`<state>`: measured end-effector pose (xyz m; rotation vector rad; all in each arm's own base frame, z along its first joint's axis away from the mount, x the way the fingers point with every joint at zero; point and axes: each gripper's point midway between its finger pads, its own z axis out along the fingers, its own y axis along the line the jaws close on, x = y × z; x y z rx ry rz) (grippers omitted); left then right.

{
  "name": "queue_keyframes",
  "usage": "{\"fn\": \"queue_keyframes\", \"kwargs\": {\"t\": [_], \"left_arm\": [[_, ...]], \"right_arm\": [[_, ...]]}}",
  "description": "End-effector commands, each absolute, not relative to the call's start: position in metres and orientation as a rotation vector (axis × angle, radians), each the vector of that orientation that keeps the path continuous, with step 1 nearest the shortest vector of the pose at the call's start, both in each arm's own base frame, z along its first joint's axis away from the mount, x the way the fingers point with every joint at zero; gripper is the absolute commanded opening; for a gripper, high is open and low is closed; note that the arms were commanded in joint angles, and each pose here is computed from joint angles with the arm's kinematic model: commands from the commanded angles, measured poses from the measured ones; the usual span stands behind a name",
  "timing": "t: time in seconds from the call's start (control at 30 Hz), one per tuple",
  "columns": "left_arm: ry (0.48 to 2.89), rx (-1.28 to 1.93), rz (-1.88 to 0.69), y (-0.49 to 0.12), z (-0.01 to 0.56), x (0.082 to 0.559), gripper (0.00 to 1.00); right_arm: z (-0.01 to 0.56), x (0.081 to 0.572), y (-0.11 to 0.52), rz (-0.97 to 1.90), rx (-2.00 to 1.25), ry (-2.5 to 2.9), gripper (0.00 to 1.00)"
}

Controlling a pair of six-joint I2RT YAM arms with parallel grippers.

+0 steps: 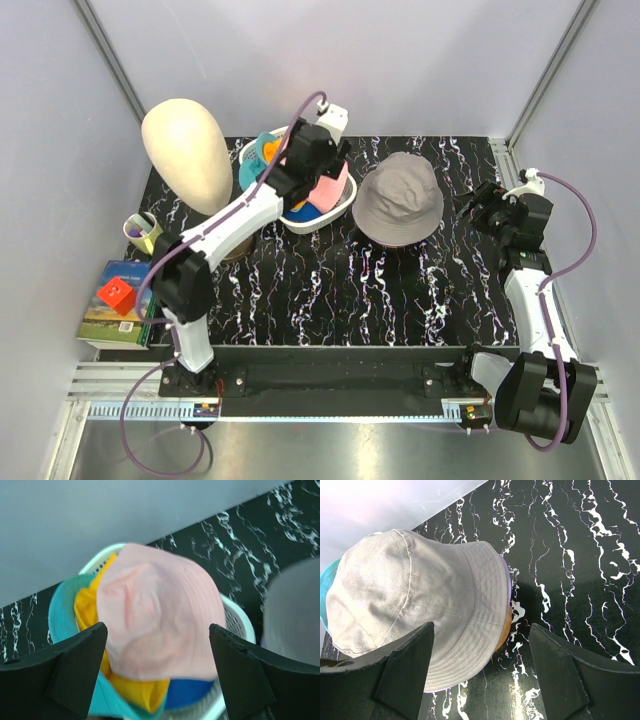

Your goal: Stack the hats

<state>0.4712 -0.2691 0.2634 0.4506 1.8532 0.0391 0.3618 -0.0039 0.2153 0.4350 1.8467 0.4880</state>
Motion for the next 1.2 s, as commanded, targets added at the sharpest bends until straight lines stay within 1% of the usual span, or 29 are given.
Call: {"fn": "queue_keyframes", "kwargs": {"t": [0.0, 0.07, 0.2, 0.27, 0.3, 0.37, 0.4, 0.47, 0.5, 0.53, 0.57, 0.6, 0.63, 0.67, 0.77, 0.8, 0.83, 0.9, 0.93, 0.97, 1.0, 1.03, 1.13, 1.17], "left_arm": [[1.942, 0.508, 0.035, -0.258, 0.214, 0.518, 0.88], [1.955, 0.477, 0.003, -0.257, 0.212, 0.53, 0.87], [2.036, 0.481, -0.095, -0.256, 0.182, 0.534, 0.83], [2.056, 0.484, -0.099, -0.257, 0.171, 0.534, 0.79], [2.063, 0.48, -0.099, -0.255, 0.167, 0.534, 0.66], [2.073, 0.447, -0.083, -0.25, 0.164, 0.537, 0.53], [2.067, 0.429, -0.074, -0.248, 0.166, 0.537, 0.39], [2.038, 0.395, -0.066, -0.243, 0.178, 0.536, 0.28], [2.025, 0.387, -0.067, -0.242, 0.182, 0.535, 0.15], [2.008, 0.38, -0.071, -0.241, 0.188, 0.534, 0.08], [1.962, 0.36, -0.082, -0.239, 0.209, 0.533, 0.03], [1.958, 0.361, -0.081, -0.237, 0.21, 0.53, 0.0], [1.938, 0.36, -0.088, -0.237, 0.22, 0.527, 0.0], [1.889, 0.356, -0.11, -0.238, 0.242, 0.522, 0.0], [1.819, 0.37, -0.141, -0.238, 0.268, 0.508, 0.0], [1.767, 0.367, -0.162, -0.237, 0.294, 0.498, 0.0], [1.757, 0.389, -0.169, -0.237, 0.295, 0.491, 0.0], [1.681, 0.428, -0.239, -0.244, 0.327, 0.47, 0.0], [1.671, 0.437, -0.255, -0.244, 0.33, 0.463, 0.0], [1.651, 0.452, -0.284, -0.247, 0.337, 0.455, 0.0], [1.611, 0.45, -0.307, -0.245, 0.356, 0.442, 0.0], [1.615, 0.463, -0.323, -0.245, 0.352, 0.435, 0.0], [1.558, 0.477, -0.372, -0.245, 0.374, 0.412, 0.0], [1.558, 0.503, -0.397, -0.249, 0.371, 0.403, 0.0]], "right_arm": [[0.228, 0.365, -0.005, 0.484, 0.4, 1.809, 0.85], [0.227, 0.365, -0.004, 0.487, 0.4, 1.812, 0.85], [0.226, 0.366, -0.005, 0.483, 0.403, 1.813, 0.85], [0.225, 0.366, -0.005, 0.484, 0.403, 1.817, 0.85], [0.225, 0.367, -0.005, 0.483, 0.402, 1.816, 0.85], [0.225, 0.366, -0.004, 0.492, 0.402, 1.816, 0.84], [0.225, 0.366, -0.003, 0.494, 0.401, 1.816, 0.85], [0.228, 0.364, -0.003, 0.49, 0.397, 1.808, 0.85], [0.229, 0.364, -0.003, 0.491, 0.398, 1.807, 0.85], [0.232, 0.364, -0.003, 0.491, 0.392, 1.8, 0.85], [0.233, 0.364, -0.002, 0.498, 0.389, 1.801, 0.85], [0.236, 0.364, -0.001, 0.505, 0.381, 1.795, 0.85], [0.239, 0.364, 0.0, 0.515, 0.381, 1.79, 0.85], [0.242, 0.364, 0.004, 0.534, 0.366, 1.787, 0.84], [0.267, 0.363, 0.013, 0.581, 0.31, 1.741, 0.82], [0.28, 0.363, 0.018, 0.595, 0.281, 1.716, 0.82], [0.292, 0.361, 0.021, 0.606, 0.261, 1.691, 0.82], [0.318, 0.36, 0.035, 0.635, 0.198, 1.648, 0.82], [0.326, 0.36, 0.041, 0.659, 0.181, 1.638, 0.82], [0.334, 0.359, 0.053, 0.703, 0.135, 1.631, 0.82], [0.35, 0.358, 0.067, 0.743, 0.083, 1.608, 0.82], [0.352, 0.358, 0.079, 0.798, 0.056, 1.614, 0.82], [0.373, 0.355, 0.123, 0.898, -0.063, 1.589, 0.82], [0.379, 0.353, 0.133, 0.92, -0.093, 1.578, 0.82]]}}
